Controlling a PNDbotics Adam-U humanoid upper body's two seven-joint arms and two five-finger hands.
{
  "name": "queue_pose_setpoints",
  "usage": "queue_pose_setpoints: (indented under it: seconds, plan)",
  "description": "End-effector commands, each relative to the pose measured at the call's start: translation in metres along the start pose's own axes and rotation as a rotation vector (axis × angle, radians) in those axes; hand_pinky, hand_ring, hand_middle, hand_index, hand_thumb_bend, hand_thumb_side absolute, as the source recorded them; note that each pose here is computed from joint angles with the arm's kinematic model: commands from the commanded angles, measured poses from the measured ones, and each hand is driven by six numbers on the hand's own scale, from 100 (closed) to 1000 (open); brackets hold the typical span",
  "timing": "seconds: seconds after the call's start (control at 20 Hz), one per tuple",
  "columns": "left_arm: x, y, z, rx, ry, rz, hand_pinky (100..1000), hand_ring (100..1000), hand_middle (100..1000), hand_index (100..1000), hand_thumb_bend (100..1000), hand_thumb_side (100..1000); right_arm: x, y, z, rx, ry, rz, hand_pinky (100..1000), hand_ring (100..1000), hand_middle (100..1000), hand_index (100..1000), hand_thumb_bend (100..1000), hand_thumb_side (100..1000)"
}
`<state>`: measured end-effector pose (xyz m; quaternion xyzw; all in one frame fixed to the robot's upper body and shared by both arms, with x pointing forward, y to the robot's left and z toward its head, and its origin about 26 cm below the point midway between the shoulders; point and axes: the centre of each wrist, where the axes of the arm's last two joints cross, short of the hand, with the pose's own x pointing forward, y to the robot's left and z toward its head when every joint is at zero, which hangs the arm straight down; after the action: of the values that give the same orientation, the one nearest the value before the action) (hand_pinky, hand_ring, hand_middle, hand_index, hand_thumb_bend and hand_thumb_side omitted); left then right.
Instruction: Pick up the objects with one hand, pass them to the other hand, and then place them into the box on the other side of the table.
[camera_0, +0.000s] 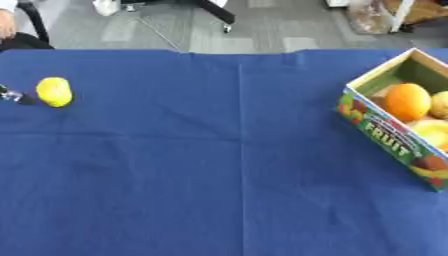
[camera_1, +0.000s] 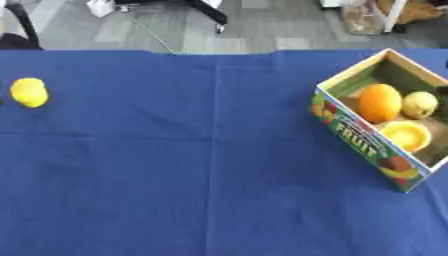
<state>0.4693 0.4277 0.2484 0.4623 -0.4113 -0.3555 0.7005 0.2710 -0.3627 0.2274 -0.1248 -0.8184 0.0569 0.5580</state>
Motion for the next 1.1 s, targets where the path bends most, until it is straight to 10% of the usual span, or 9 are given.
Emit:
queue_pose_setpoints:
  seconds: [0.05,1.1]
  plan:
    - [0.007,0.023,0.007,0.048,-0.026,-0.002,869,808,750,786,840,274,0.009,0.000,-0.002,0.003,-0.030,0.022,707,900,841,907,100,484]
    - [0.033,0.028,0.008,0.083,-0.079,0.025,834,778,721,773,685,100,0.007,0.010,-0.003,-0.010,-0.016,0.018,706,896,831,898,100,501]
